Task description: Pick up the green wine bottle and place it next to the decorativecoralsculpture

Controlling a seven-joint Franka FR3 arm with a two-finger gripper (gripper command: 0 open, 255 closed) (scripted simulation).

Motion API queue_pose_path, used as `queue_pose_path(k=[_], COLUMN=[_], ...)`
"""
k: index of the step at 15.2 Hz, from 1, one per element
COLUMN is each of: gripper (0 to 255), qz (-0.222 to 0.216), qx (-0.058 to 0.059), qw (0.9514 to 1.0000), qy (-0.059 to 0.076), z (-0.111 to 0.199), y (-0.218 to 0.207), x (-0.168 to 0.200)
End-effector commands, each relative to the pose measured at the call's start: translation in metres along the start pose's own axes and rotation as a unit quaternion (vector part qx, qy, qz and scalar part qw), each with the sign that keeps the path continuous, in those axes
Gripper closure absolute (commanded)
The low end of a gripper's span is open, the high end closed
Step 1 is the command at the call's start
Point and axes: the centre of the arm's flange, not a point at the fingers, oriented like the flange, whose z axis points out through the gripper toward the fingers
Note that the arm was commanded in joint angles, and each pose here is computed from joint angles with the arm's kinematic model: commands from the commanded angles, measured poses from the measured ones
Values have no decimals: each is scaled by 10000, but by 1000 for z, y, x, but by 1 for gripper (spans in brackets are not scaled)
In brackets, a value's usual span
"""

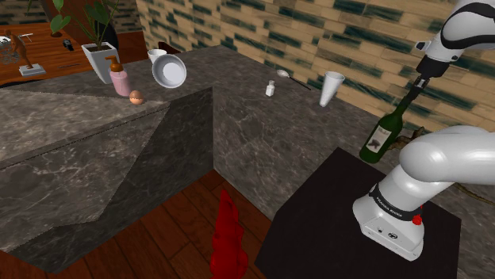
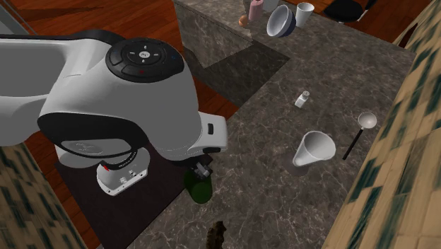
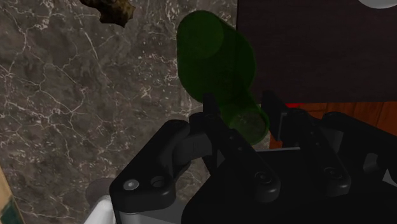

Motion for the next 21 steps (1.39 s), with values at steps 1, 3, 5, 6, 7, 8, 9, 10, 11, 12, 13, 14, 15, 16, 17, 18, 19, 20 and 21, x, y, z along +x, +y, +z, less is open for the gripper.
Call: queue_pose_path(k=[1,3,5,6,7,8,9,10,11,12,13,14,15,16,17,18,19,20,21], gripper=[255,255,0,0,0,0,0,0,0,0,0,0,0,0,0,0,0,0,0], qz=[0,0,0,0,0,0,0,0,0,0,0,0,0,0,0,0,0,0,0], qx=[-2,-2,-2,-2,-2,-2,-2,-2,-2,-2,-2,-2,-2,-2,-2,-2,-2,-2,-2], qw=[10000,10000,10000,10000,10000,10000,10000,10000,10000,10000,10000,10000,10000,10000,10000,10000,10000,10000,10000], qy=[2,2,2,2,2,2,2,2,2,2,2,2,2,2,2,2,2,2,2], z=[0,0,0,0,0,0,0,0,-13,-26,-39,-50,-50,-50,-50,-50,-50,-50,-50], y=[0,0,0,0,0,0,0,0,0,0,0,0,0,0,0,0,0,0,0], x=[0,0,0,0,0,0,0,0,0,0,0,0,0,0,0,0,0,0,0])
